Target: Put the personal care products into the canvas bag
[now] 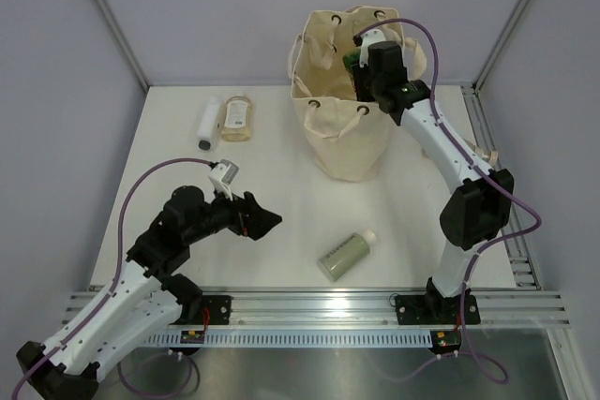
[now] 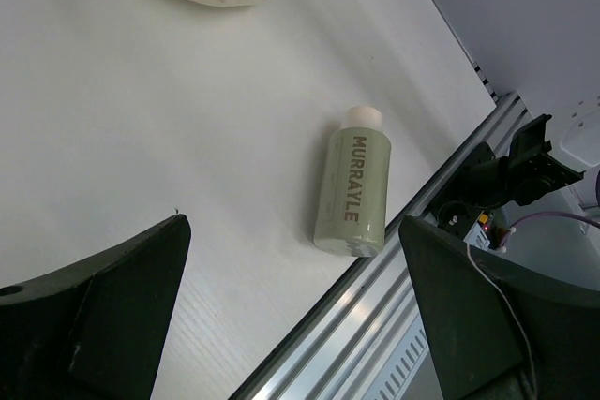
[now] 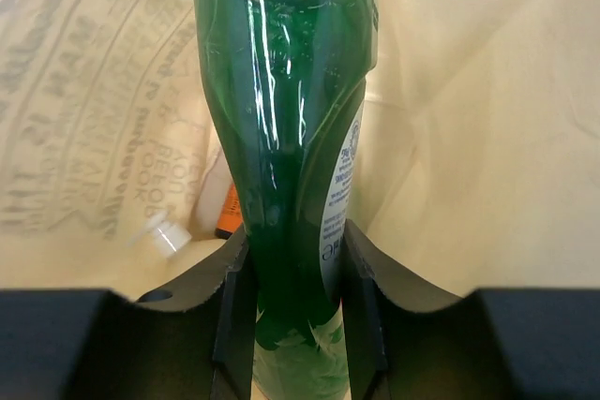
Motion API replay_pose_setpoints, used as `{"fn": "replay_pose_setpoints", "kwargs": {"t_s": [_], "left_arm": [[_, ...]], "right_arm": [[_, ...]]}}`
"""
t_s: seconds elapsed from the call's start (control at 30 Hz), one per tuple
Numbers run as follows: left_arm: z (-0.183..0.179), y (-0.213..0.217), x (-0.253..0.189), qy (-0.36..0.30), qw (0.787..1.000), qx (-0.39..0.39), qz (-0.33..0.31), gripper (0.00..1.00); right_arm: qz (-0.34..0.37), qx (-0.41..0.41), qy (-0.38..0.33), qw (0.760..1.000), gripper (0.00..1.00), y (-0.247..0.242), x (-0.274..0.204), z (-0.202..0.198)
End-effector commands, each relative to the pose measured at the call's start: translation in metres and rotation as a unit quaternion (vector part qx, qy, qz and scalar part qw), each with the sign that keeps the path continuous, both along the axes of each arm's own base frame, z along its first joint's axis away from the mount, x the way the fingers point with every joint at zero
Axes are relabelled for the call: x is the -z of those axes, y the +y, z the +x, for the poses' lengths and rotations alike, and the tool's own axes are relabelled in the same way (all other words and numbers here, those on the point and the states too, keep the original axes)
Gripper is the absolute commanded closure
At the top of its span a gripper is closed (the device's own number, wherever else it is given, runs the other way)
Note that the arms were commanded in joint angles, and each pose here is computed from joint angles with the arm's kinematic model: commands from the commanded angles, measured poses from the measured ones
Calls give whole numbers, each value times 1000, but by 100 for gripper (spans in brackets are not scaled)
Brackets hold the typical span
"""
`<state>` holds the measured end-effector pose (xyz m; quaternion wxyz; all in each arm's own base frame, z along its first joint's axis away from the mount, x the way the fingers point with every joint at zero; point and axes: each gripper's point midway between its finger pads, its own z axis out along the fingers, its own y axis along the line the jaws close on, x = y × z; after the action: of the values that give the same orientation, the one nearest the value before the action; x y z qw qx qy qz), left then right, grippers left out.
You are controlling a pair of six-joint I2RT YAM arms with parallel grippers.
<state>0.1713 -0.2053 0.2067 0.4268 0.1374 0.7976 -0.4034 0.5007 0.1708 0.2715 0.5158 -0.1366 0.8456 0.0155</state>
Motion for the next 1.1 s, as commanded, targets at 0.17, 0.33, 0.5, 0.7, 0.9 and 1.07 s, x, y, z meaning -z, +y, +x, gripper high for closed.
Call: {"fn": "replay_pose_setpoints", "kwargs": {"t_s": [0.17,0.33,0.5,0.7,0.9,1.07], "left_arm": [[2,-27,-28,-13,999,39,-28,1],[-7,-60,1,6,996,82,46,1],[-16,-84,37,0,984,118,134,1],[-34,-119,65,-31,960,165,225,1],[-36,-154,96,-27,937,173,302,1],[-44,-182,119,-8,919,178,352,1]], "right_arm": [[-35,-67,-6,997,42,9,-25,8],[8,-208,8,978,14,29,-54,-31],[65,-281,-18,957,0,25,-107,-79],[108,-376,-88,916,1,14,-183,-174],[114,-347,-78,928,0,-29,-150,-237],[130,-281,-25,951,1,-64,-71,-265]]}}
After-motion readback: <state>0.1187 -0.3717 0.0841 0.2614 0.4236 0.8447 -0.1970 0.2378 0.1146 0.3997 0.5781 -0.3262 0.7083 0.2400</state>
